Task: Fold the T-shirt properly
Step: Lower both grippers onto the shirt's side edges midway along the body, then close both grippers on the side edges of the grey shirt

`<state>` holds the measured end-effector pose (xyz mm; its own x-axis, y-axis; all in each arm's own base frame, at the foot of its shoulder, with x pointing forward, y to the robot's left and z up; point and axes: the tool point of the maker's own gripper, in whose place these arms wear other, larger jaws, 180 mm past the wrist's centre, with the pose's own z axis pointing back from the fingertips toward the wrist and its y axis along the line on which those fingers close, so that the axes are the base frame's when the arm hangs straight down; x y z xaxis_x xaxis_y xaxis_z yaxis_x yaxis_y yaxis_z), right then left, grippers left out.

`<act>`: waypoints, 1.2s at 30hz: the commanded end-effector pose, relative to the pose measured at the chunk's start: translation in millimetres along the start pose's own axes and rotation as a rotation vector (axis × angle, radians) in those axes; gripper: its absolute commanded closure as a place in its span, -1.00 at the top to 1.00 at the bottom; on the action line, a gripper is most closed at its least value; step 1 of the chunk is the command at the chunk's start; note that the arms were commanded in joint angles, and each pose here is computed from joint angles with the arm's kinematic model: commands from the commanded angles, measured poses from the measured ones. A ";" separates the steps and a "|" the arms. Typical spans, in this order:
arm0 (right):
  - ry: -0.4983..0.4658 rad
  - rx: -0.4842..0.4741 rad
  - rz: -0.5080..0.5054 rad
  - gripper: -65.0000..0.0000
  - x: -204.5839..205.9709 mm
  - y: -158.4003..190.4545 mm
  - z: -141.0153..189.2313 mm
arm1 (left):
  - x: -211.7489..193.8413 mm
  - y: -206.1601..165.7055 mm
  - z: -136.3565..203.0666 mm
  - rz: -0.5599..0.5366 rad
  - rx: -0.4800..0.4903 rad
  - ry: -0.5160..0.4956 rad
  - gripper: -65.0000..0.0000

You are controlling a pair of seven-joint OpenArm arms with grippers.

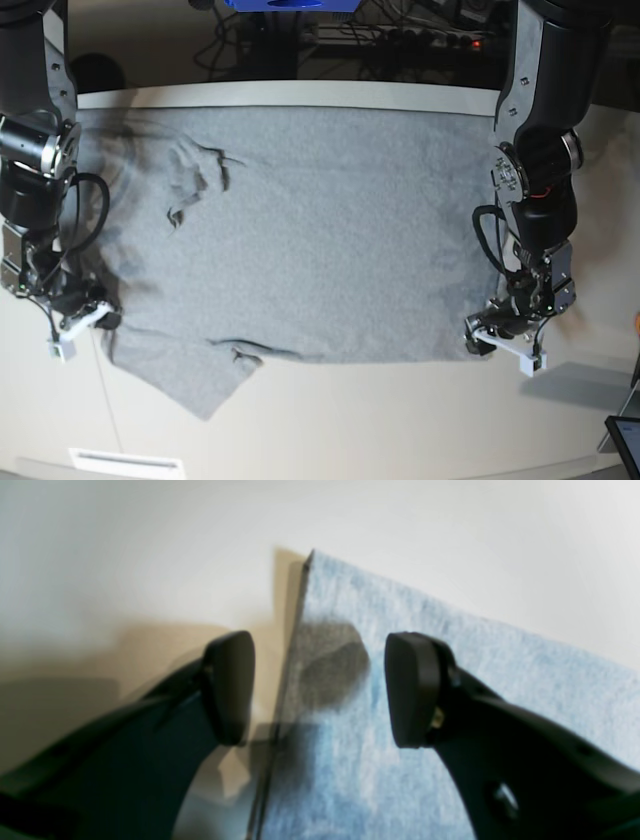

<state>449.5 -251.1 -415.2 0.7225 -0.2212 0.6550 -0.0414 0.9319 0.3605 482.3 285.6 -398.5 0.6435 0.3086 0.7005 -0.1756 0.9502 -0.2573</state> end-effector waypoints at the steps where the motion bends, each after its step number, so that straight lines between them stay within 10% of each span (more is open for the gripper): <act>1: -0.036 -0.007 0.022 -1.00 22.6 -2.8 6.3 | -0.6 -3.7 0.2 -0.012 -0.008 0.032 0.24; 6: -0.036 -0.007 0.022 -1.00 22.6 -2.8 6.3 | -5.2 -5.4 -0.8 -0.011 -0.012 0.039 0.16; 18: -0.036 -0.007 0.022 -1.00 22.6 -2.8 6.3 | -13.8 -24.1 -5.4 -0.091 -0.048 0.071 -0.99; 36: -0.156 -0.011 0.067 -1.00 43.4 -1.6 13.9 | 7.1 -25.4 6.0 -0.168 -0.034 0.051 -1.00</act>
<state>453.2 -256.5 -405.7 0.6654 -0.1986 0.7196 -0.0638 0.9453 0.3198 475.3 257.0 -400.6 0.7267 0.1501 0.6704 -0.0418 0.9837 -0.1749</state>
